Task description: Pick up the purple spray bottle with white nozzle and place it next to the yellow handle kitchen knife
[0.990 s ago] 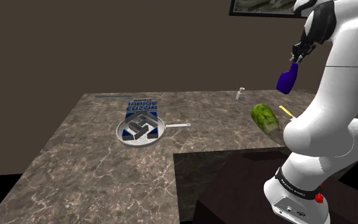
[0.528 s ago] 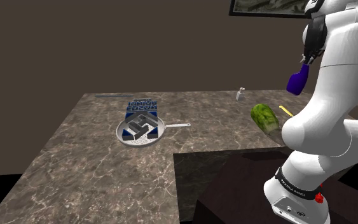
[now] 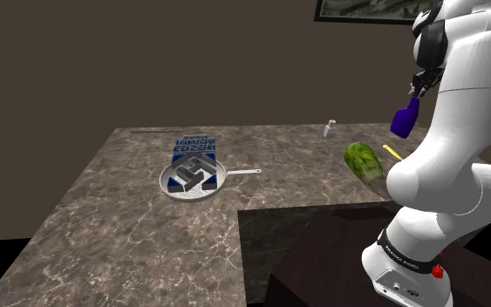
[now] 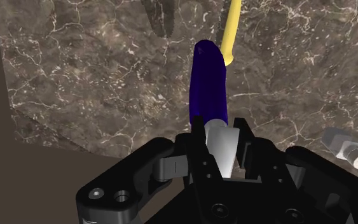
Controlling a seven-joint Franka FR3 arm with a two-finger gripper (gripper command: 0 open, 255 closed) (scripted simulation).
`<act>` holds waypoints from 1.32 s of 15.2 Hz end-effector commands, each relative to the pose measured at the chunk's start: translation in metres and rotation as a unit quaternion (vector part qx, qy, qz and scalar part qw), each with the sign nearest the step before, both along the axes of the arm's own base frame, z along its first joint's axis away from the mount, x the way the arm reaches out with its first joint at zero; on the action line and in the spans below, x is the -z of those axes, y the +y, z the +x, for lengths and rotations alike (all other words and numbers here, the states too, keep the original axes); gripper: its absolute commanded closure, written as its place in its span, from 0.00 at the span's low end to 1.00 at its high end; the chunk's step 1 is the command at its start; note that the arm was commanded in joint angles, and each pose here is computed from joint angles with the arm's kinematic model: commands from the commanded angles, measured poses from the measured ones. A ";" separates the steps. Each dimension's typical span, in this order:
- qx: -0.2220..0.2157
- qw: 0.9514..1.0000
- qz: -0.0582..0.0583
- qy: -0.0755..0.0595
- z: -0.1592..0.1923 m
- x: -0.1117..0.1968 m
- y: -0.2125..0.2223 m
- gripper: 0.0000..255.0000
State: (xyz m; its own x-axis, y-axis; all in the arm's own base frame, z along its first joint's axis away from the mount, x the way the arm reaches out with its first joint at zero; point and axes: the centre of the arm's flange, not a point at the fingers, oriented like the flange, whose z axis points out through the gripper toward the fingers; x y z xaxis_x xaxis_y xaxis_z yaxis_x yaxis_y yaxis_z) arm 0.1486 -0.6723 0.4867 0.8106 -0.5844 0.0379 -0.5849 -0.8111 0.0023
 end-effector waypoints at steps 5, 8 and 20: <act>0.000 1.000 0.000 0.000 0.001 0.031 0.000 1.00; 0.000 1.000 0.000 0.000 0.001 0.047 0.000 1.00; 0.000 1.000 0.000 0.000 0.001 0.056 0.000 0.00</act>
